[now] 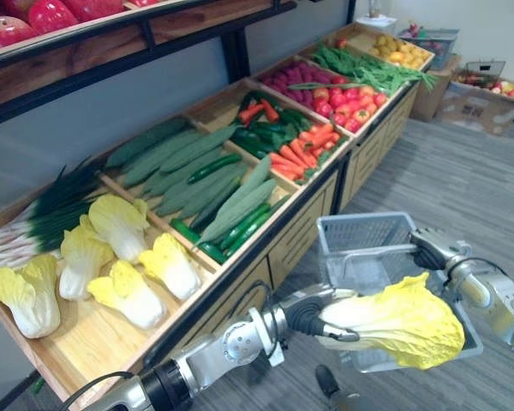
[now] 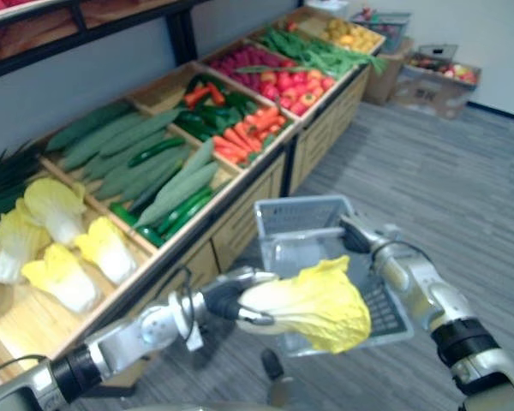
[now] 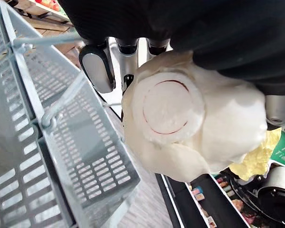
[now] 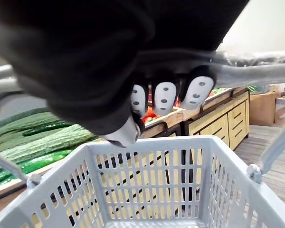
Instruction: Pick vegetable in the basket
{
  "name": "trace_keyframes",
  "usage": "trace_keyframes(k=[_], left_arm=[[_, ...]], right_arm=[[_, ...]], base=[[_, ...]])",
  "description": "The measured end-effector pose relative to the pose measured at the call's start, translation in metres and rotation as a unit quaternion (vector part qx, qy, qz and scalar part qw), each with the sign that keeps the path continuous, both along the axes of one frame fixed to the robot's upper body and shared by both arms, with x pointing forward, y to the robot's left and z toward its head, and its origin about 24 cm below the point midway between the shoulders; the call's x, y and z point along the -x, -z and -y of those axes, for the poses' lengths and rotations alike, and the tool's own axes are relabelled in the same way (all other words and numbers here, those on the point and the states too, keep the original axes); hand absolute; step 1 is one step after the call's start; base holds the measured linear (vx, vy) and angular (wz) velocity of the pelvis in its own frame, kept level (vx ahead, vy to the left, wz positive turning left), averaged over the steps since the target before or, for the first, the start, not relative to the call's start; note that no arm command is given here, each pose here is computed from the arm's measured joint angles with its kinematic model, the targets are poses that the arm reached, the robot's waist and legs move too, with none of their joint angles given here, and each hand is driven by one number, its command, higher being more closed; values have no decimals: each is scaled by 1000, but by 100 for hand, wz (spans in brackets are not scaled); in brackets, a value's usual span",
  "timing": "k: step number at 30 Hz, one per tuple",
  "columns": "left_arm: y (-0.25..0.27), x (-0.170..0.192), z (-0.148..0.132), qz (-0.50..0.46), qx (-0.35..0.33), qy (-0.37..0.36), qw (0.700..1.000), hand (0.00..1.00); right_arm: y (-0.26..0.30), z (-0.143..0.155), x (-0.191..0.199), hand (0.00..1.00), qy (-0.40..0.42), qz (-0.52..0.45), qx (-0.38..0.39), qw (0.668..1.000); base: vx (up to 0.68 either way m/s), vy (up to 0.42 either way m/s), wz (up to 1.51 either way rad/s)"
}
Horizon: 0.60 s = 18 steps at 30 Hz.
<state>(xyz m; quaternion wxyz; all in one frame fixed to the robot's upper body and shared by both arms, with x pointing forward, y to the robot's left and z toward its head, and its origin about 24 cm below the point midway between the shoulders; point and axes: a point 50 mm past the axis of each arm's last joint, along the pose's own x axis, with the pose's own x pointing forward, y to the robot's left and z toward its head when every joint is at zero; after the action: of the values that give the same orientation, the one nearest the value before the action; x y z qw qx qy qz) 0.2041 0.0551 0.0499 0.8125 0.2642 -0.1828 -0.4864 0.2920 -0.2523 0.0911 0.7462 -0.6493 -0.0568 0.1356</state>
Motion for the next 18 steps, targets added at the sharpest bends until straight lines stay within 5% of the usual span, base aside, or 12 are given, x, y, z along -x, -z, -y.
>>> trace_keyframes(k=[18], left_arm=[[39, -32, 46, -3, -66, -77, 995, 100]], right_arm=[[-36, -61, -12, 100, -122, 27, -33, 992]], base=[[-15, -7, -9]])
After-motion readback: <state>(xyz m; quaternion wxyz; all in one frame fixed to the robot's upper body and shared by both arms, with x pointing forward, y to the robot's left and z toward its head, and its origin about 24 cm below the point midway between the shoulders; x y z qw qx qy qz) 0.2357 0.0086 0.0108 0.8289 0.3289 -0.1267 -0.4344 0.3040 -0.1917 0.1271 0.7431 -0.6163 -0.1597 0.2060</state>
